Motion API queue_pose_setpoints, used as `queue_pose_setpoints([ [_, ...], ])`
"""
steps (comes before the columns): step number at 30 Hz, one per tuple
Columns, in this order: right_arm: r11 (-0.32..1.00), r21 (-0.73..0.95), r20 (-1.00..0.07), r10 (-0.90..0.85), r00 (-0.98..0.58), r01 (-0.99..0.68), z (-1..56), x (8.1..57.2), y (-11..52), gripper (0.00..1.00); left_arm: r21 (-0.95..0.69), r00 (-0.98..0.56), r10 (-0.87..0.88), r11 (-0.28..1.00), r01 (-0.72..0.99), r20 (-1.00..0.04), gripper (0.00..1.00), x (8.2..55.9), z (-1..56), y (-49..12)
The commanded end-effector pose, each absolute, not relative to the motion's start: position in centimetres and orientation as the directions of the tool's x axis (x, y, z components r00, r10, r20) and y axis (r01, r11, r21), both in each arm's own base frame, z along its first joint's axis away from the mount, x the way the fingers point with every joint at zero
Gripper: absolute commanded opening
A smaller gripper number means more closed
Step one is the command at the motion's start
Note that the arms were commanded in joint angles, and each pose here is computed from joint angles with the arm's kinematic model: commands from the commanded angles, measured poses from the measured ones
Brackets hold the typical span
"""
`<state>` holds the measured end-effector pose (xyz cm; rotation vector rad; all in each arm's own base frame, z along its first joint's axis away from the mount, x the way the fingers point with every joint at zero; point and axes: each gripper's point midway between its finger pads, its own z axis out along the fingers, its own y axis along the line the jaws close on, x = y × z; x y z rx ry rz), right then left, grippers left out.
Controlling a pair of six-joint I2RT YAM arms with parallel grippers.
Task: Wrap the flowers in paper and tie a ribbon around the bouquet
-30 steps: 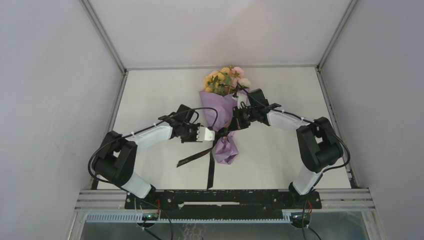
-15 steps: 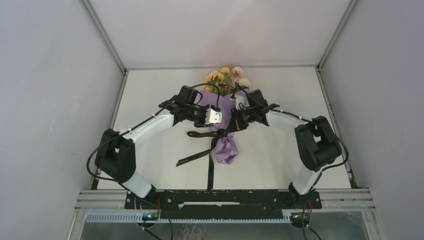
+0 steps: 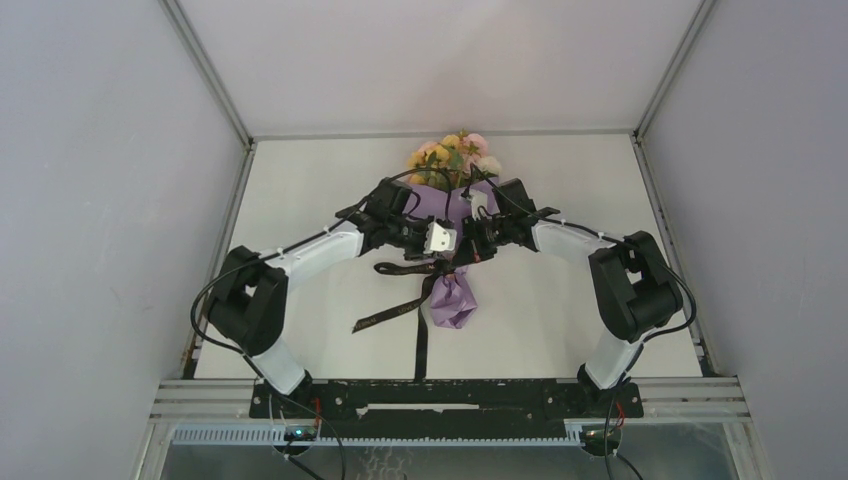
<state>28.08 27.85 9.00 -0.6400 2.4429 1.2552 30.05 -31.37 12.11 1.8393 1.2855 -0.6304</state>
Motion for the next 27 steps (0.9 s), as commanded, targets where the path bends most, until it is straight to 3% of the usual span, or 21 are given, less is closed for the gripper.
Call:
queue_pose_setpoints([
  [1,0.478,0.673,-0.515,-0.244,-0.822,-0.564,9.8,28.5,28.1,0.00,0.297,0.364,0.522,-0.210,0.931,-0.771,0.41,28.8,10.5,-31.5],
  [9,0.479,0.674,-0.513,-0.245,-0.823,-0.563,9.7,28.5,28.1,0.00,0.316,0.416,0.531,-0.272,0.909,-0.739,0.41,28.5,9.2,-31.1],
  [16,0.476,0.676,-0.508,-0.253,-0.823,-0.563,9.6,28.2,28.0,0.00,0.328,0.401,0.532,-0.230,0.916,-0.746,0.22,29.2,9.2,-31.8],
  [20,0.481,0.673,-0.505,-0.256,-0.824,-0.562,9.5,28.2,27.8,0.00,0.323,0.393,0.530,-0.225,0.920,-0.751,0.01,29.0,9.5,-31.7],
  [27,0.497,0.668,-0.499,-0.253,-0.829,-0.554,9.0,28.5,27.5,0.10,0.339,0.387,0.573,-0.194,0.921,-0.723,0.00,29.8,9.9,-30.5],
])
